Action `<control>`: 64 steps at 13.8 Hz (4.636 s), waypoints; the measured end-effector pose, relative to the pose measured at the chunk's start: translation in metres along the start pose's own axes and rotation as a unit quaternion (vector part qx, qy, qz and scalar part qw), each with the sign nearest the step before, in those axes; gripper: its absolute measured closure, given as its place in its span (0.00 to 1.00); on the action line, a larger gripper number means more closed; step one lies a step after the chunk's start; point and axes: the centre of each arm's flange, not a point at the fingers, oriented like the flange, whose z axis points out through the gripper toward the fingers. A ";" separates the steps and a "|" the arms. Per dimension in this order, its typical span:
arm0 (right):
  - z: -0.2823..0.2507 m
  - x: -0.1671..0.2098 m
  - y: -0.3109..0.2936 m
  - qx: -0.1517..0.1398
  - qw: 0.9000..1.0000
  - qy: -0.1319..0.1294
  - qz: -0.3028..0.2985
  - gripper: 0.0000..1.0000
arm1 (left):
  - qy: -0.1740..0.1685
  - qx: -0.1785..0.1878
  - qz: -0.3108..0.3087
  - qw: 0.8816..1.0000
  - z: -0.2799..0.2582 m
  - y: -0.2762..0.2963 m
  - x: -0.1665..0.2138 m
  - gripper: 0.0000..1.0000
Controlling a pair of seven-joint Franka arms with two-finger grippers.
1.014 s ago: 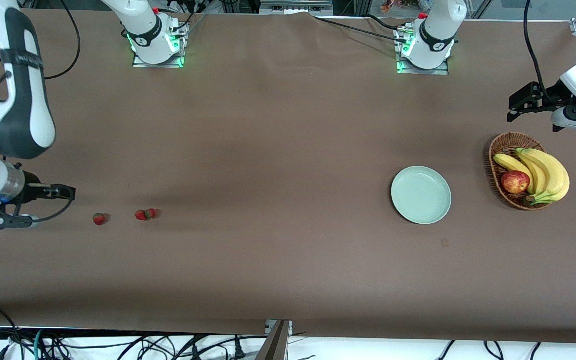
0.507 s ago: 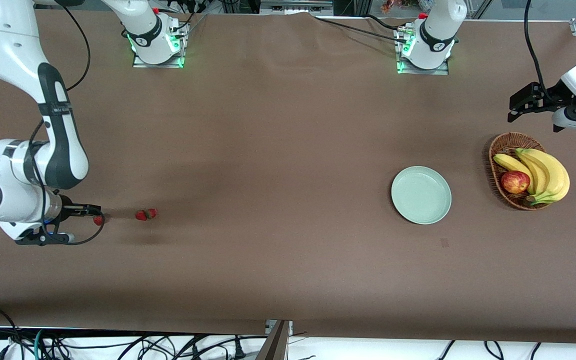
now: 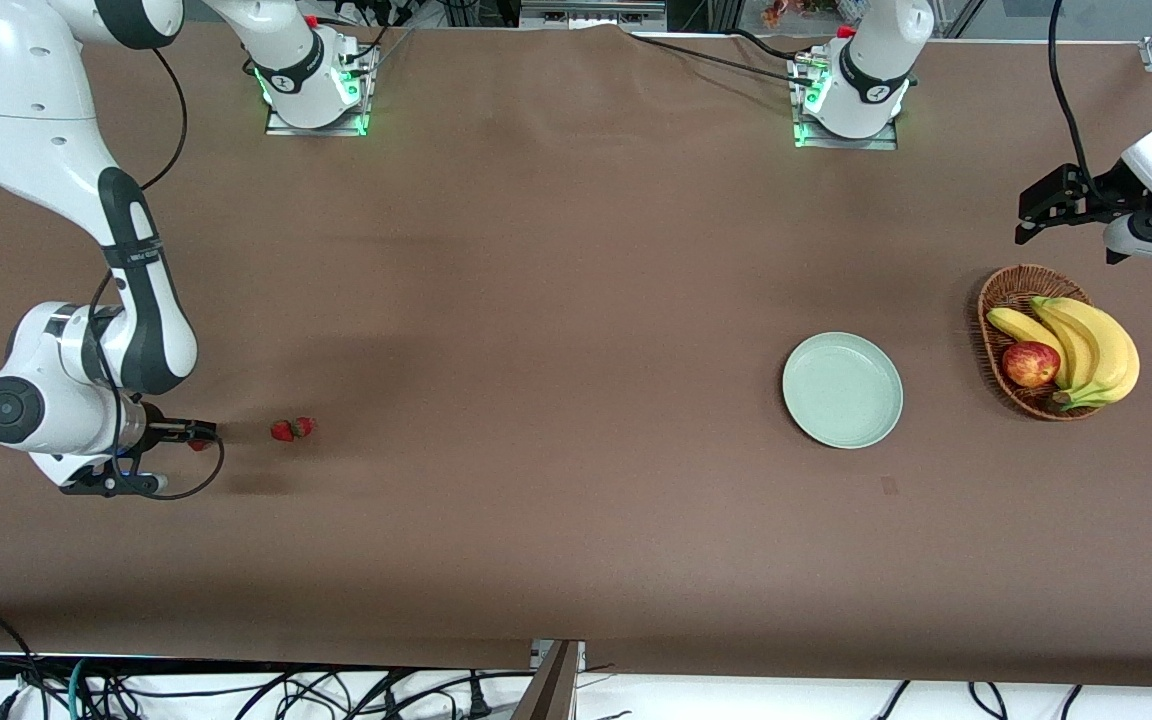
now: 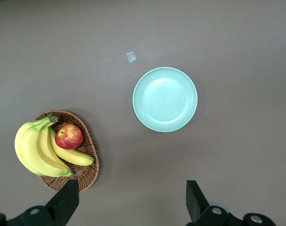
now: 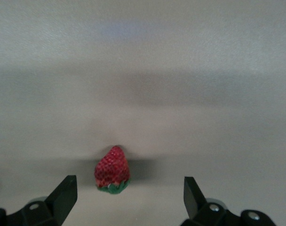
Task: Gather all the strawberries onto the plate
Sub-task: 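Reach the right gripper down and grasp one red strawberry, then carry the strawberry toward the green plate and open the right gripper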
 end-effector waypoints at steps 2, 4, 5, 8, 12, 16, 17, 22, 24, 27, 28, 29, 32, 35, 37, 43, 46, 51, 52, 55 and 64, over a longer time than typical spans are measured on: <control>0.003 -0.001 0.001 0.001 1.000 -0.002 0.001 0.00 | 0.000 0.000 0.000 1.000 0.000 0.000 0.000 0.00; 0.003 -0.001 0.001 0.001 1.000 -0.002 0.001 0.00 | 0.000 0.000 0.000 1.000 0.000 0.000 0.000 0.00; 0.004 -0.001 0.001 0.001 1.000 -0.003 0.001 0.00 | -0.001 0.000 0.000 1.000 0.000 0.000 0.000 0.00; 0.005 -0.002 0.000 0.002 1.000 -0.004 0.001 0.00 | -0.001 0.000 0.000 1.000 0.000 0.000 0.000 0.00; 0.009 -0.003 -0.002 0.019 1.000 -0.006 0.013 0.00 | -0.002 0.000 0.000 1.000 0.000 0.000 0.000 0.00; 0.011 -0.005 -0.002 0.023 1.000 -0.009 0.016 0.16 | -0.002 0.000 0.000 1.000 0.000 0.000 -0.001 0.00; 0.011 -0.005 -0.002 0.023 1.000 -0.009 0.016 0.27 | -0.003 -0.001 0.000 1.000 0.000 0.000 -0.001 0.00; 0.011 -0.005 -0.002 0.024 1.000 -0.009 0.017 0.59 | -0.004 -0.001 0.000 1.000 0.001 0.000 -0.001 0.00; 0.011 -0.005 -0.002 0.024 1.000 -0.009 0.017 0.60 | -0.004 -0.001 0.000 1.000 0.001 0.000 -0.001 0.00; 0.012 -0.005 -0.002 0.025 1.000 -0.009 0.017 0.62 | -0.005 -0.001 0.000 1.000 0.001 0.000 -0.001 0.00; 0.012 -0.005 -0.002 0.025 1.000 -0.009 0.017 0.64 | -0.005 -0.001 -0.001 1.000 0.001 -0.001 -0.001 0.00; 0.012 -0.005 -0.002 0.025 0.999 -0.009 0.017 0.69 | -0.005 -0.001 -0.001 1.000 0.001 -0.001 -0.001 0.00; 0.011 -0.004 -0.002 0.025 0.999 -0.008 0.018 0.69 | -0.005 -0.001 -0.001 1.000 0.001 -0.001 -0.001 0.00; 0.002 0.001 -0.001 0.024 1.000 0.005 0.017 0.69 | -0.005 -0.001 -0.001 1.000 0.001 -0.001 -0.001 0.00; -0.017 0.010 -0.007 0.027 0.999 0.021 0.013 0.69 | -0.005 -0.001 -0.001 1.000 0.001 -0.001 -0.001 0.00; -0.082 0.026 -0.131 0.109 0.993 0.045 0.027 0.69 | -0.005 -0.001 -0.003 1.000 0.001 -0.003 -0.002 0.00; -0.104 0.011 -0.256 0.133 0.984 0.043 0.112 0.69 | -0.005 -0.001 -0.005 1.000 0.001 -0.005 -0.002 0.00; -0.124 -0.072 -0.501 0.209 0.948 0.086 0.224 0.69 | -0.006 -0.001 -0.006 1.000 0.001 -0.006 -0.002 0.00; -0.120 -0.093 -0.537 0.227 0.942 0.089 0.232 0.69 | -0.006 -0.001 -0.006 1.000 0.001 -0.006 -0.002 0.00; -0.105 -0.153 -0.626 0.262 0.934 0.087 0.226 0.69 | -0.006 -0.002 -0.006 1.000 0.001 -0.006 -0.002 0.00; -0.117 -0.172 -0.677 0.297 0.921 0.104 0.230 0.10 | -0.006 -0.001 -0.003 1.000 0.001 -0.004 -0.002 0.00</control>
